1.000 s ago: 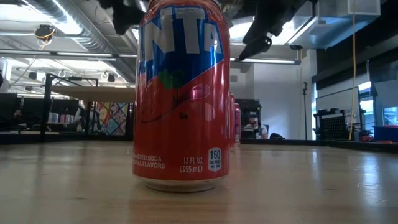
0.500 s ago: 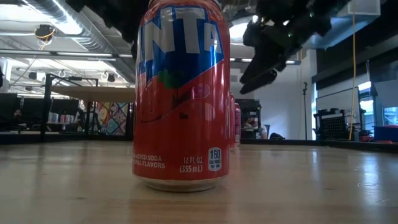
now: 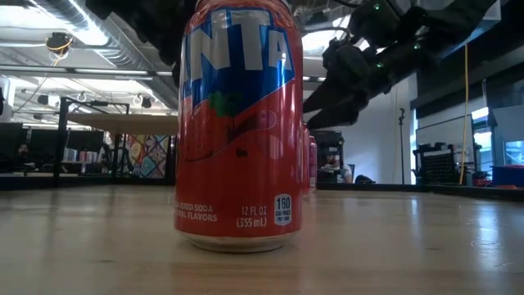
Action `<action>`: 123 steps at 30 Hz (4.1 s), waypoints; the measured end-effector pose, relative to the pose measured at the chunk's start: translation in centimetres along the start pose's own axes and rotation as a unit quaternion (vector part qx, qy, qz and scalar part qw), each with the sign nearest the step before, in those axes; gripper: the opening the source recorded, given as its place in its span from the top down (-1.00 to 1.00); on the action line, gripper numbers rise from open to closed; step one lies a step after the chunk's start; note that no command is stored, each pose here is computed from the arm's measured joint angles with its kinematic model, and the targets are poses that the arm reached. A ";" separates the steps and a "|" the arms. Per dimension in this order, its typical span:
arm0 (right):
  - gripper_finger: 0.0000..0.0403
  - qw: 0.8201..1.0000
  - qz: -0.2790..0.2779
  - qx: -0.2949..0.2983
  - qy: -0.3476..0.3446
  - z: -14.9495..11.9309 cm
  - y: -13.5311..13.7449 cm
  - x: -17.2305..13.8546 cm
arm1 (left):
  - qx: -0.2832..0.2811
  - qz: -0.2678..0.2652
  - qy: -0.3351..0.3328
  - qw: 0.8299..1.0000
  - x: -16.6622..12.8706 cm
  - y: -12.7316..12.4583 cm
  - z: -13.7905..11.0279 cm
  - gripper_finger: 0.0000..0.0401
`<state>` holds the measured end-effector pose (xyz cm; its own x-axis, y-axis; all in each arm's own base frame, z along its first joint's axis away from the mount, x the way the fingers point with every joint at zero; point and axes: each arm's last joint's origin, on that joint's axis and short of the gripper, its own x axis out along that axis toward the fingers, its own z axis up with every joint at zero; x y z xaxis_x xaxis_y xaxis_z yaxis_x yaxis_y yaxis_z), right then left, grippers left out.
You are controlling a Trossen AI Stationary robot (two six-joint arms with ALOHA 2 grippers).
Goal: Place canned beverage on shelf
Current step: Put the top orange soda can on the shelf
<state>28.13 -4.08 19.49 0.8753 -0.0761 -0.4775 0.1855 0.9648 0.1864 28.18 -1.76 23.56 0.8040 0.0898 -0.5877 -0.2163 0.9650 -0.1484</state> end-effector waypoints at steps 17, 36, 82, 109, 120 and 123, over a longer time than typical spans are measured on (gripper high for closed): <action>-0.75 0.999 -0.030 -0.030 -0.021 -2.9 1.3 4.9 | 0.014 0.001 -0.004 1.000 -0.1 -0.7 -0.2 -0.16; -0.32 0.994 0.075 -0.038 -0.066 0.4 2.6 5.8 | 0.012 -0.007 -0.006 1.000 -0.1 -0.6 0.0 -0.16; -0.82 0.989 0.111 -0.097 -0.013 -1.7 7.9 8.5 | -0.068 -0.015 -0.045 0.997 1.8 0.1 -4.3 -0.17; -0.82 0.989 0.111 -0.097 -0.008 -1.5 7.8 8.1 | -0.027 -0.094 -0.034 0.995 1.7 -0.3 -4.0 -0.78; -0.82 0.989 0.109 -0.098 0.019 -1.2 7.8 7.2 | 0.051 -0.048 -0.020 0.997 5.2 -0.3 -5.9 -0.78; -0.82 0.989 0.108 -0.098 0.024 -1.3 7.8 7.2 | 0.053 -0.045 -0.031 0.997 6.1 -0.3 -6.2 -0.78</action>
<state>35.31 3.21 16.35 0.8618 0.1447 -0.4861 -0.0977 0.9879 0.1208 29.72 -3.07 15.07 0.8506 0.0140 -0.5257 -0.0846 0.9903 -0.1105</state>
